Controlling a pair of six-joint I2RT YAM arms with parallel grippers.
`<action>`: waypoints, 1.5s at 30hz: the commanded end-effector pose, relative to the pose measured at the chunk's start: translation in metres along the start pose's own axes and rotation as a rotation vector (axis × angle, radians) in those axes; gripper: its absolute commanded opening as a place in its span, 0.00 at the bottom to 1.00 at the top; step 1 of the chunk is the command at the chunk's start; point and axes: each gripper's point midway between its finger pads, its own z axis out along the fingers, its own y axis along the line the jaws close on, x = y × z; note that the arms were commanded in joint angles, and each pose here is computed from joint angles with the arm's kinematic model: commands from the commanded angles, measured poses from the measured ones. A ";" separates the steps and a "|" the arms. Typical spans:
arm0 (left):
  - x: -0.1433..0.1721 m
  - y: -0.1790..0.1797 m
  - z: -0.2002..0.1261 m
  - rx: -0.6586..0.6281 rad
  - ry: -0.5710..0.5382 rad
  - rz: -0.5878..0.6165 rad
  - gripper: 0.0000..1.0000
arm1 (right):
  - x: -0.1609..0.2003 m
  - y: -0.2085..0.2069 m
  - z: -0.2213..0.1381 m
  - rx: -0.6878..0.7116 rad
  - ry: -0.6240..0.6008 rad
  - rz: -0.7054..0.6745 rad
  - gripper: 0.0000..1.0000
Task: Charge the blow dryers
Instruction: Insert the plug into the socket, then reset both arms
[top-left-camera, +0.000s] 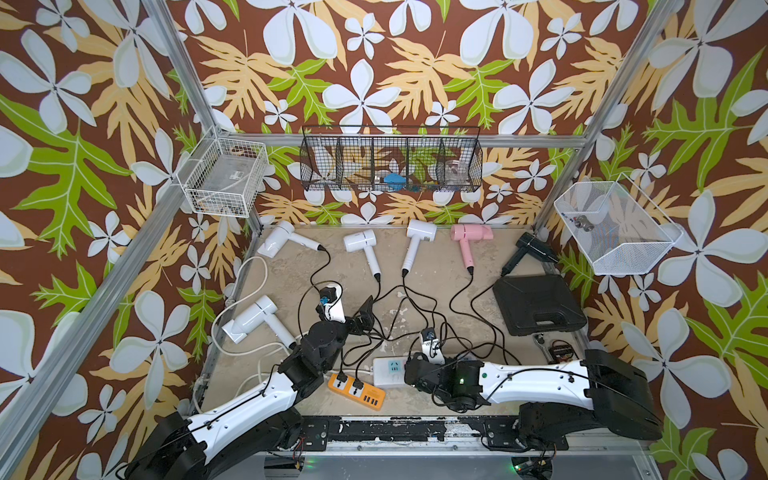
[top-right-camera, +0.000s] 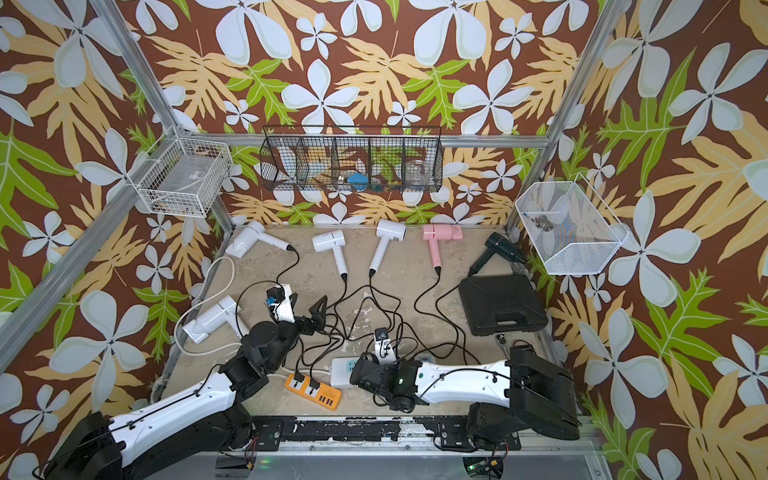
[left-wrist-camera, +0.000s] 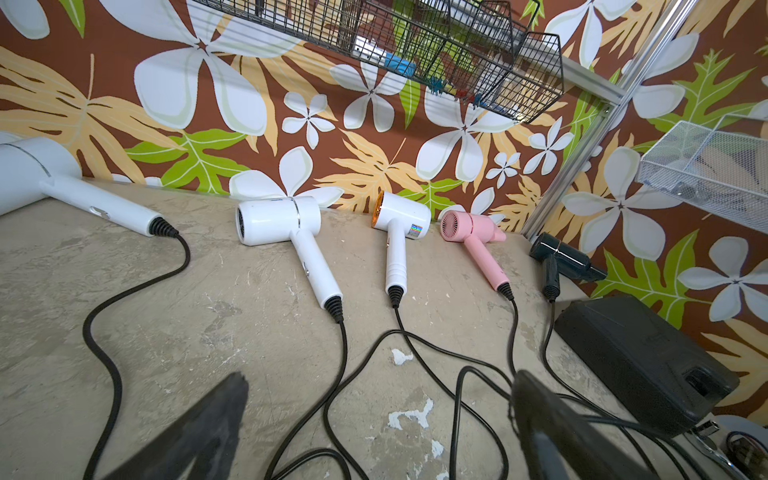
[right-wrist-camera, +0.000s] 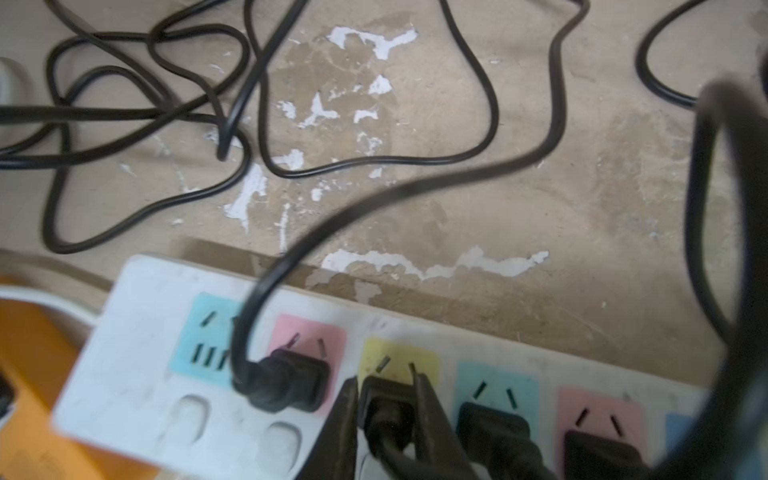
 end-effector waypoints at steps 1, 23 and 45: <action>-0.006 -0.007 -0.003 0.037 -0.007 -0.018 1.00 | -0.007 -0.004 -0.007 0.002 0.003 -0.058 0.29; -0.043 -0.038 -0.035 0.244 -0.089 -0.097 1.00 | -0.078 -0.002 -0.115 -0.394 -0.391 -0.098 0.93; -0.036 0.013 -0.026 -0.060 -0.090 0.041 1.00 | -0.185 -0.127 -0.108 -0.056 -0.703 -0.045 1.00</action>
